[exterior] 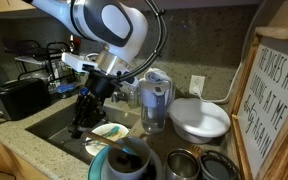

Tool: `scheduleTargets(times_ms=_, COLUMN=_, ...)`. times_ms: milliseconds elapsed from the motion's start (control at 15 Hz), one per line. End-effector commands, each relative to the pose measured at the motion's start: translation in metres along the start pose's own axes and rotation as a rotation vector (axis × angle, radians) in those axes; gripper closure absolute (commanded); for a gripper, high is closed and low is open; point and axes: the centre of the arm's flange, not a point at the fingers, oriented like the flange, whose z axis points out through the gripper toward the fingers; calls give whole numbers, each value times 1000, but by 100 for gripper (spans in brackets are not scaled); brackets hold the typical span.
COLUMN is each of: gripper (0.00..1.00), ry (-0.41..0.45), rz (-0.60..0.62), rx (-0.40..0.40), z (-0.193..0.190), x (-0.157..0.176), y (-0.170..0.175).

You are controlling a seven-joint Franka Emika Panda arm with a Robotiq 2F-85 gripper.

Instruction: Remove the spatula from the sink, use it to mix inside the ceramic bowl, and then put the spatula back in the sink

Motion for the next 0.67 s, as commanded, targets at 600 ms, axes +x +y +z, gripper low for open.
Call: scheduleTargets(times_ms=600, gripper=90, ry=-185, rz=-5, rx=19, z=-6, x=-21, y=-3)
